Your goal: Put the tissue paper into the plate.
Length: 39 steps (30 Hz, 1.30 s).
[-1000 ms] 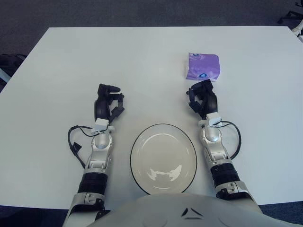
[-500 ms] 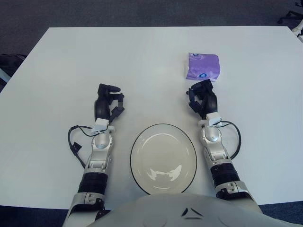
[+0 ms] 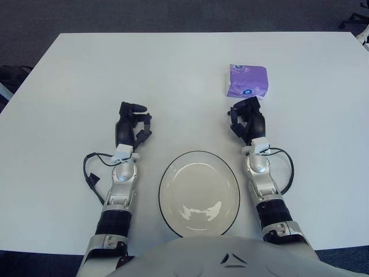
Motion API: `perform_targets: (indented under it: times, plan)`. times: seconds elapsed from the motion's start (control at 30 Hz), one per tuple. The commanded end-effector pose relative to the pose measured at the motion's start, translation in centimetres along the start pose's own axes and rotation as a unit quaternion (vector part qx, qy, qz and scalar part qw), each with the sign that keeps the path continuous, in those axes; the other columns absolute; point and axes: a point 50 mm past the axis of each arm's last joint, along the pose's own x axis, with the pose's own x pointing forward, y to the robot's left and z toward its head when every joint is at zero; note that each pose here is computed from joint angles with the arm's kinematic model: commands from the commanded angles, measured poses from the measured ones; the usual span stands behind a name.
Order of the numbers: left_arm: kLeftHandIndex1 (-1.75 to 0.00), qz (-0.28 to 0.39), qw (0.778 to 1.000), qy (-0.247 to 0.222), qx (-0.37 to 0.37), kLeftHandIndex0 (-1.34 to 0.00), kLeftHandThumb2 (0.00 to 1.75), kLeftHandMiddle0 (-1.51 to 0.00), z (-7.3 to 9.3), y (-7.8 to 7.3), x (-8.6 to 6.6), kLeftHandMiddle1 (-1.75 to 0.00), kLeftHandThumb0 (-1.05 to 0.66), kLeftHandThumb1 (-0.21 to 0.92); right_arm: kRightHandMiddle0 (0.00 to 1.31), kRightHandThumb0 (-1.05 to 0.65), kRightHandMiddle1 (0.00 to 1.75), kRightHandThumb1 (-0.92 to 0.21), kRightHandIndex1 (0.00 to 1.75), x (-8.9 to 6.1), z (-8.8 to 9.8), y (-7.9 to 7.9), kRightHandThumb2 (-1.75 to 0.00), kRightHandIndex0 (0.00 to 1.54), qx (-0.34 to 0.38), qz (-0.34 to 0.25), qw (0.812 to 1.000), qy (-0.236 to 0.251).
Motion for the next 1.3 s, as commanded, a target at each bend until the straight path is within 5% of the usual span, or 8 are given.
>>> perform_targets:
  times: [0.0,0.53,0.83,0.97,1.27]
  plan:
    - [-1.75,-0.019,0.986,0.164,0.015,-0.25,0.68,-0.52,-6.1,-1.1,-5.5,-1.35,-0.36,0.82,0.19,-0.35,1.75,-0.92,1.30,-1.9,-1.1,-1.8,-0.53,0.49,-0.064,-0.003,0.998,0.010]
    - [-1.75,-0.016,0.987,0.161,0.017,-0.25,0.69,-0.51,-6.1,-1.0,-5.4,-1.35,-0.36,0.81,0.18,-0.35,1.75,-0.92,1.23,1.3,2.0,-3.7,-0.54,0.49,-0.166,0.046,0.978,-0.115]
    - [-1.75,-0.015,0.987,0.162,0.014,-0.24,0.67,-0.50,-6.2,-1.0,-5.3,-1.35,-0.35,0.82,0.18,-0.35,1.75,-0.92,1.17,3.4,3.2,-3.8,-0.53,0.12,-0.188,0.058,0.968,-0.157]
    - [-1.75,-0.015,0.987,0.160,0.013,-0.24,0.67,-0.50,-6.1,-0.9,-5.3,-1.35,-0.35,0.82,0.04,-0.61,1.33,-0.81,1.08,4.2,3.6,-4.0,-0.86,0.03,-0.214,0.070,0.959,-0.171]
    - [-1.75,-0.012,0.987,0.160,0.015,-0.24,0.68,-0.49,-6.1,-0.9,-5.3,-1.34,-0.35,0.82,0.00,-0.79,0.97,-0.86,0.74,6.3,4.2,-4.6,-0.78,0.00,-0.274,0.082,0.938,-0.194]
